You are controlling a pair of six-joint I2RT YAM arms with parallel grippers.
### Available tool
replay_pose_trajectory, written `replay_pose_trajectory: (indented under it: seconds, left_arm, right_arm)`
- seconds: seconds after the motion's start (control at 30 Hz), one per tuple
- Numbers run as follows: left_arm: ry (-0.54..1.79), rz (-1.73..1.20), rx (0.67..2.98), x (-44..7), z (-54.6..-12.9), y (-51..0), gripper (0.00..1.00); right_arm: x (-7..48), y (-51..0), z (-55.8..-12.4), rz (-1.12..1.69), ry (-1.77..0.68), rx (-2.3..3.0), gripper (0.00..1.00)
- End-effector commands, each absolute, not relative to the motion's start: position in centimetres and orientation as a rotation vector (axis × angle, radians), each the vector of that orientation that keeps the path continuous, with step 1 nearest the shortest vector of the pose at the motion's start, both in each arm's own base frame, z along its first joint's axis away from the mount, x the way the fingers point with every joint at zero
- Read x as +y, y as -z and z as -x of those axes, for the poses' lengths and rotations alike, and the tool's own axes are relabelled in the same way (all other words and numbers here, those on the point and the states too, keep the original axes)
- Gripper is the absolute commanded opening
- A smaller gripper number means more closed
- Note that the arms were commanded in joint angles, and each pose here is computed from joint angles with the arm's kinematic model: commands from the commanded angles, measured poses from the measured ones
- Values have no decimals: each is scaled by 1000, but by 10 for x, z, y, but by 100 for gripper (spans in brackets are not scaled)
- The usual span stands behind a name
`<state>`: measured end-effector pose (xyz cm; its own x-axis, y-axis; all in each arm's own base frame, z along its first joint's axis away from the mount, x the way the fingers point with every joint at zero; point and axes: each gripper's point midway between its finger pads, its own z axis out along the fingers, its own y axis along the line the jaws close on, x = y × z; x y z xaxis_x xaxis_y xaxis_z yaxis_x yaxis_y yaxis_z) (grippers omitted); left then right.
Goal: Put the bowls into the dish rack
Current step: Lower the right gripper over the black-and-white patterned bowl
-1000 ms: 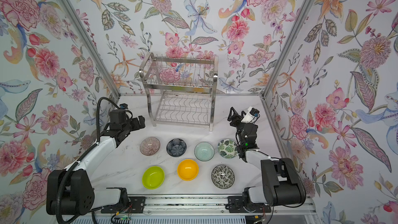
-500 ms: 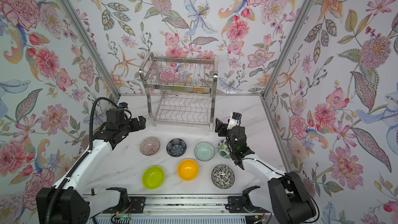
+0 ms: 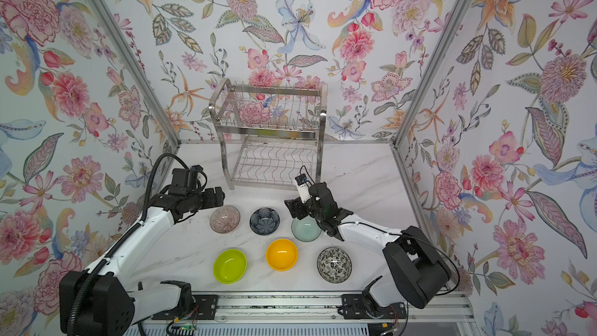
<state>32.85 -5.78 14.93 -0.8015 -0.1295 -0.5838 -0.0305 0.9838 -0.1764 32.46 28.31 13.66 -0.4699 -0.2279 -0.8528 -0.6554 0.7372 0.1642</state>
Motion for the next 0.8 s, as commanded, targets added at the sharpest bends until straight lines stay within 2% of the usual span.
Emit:
replay_pose_trajectory:
  seconds: [0.0, 0.47, 0.77]
  left_arm:
    - [214, 67, 2557, -66, -319, -140, 92]
    - [140, -19, 2609, -64, -316, -121, 93]
    - [194, -29, 2597, -70, -321, -112, 94]
  right_arm:
    - [300, -118, -304, 850, -639, 2126, 74]
    - [344, -111, -271, 1355, -502, 2128, 71]
    - [361, -106, -239, 1713, -450, 1978, 71]
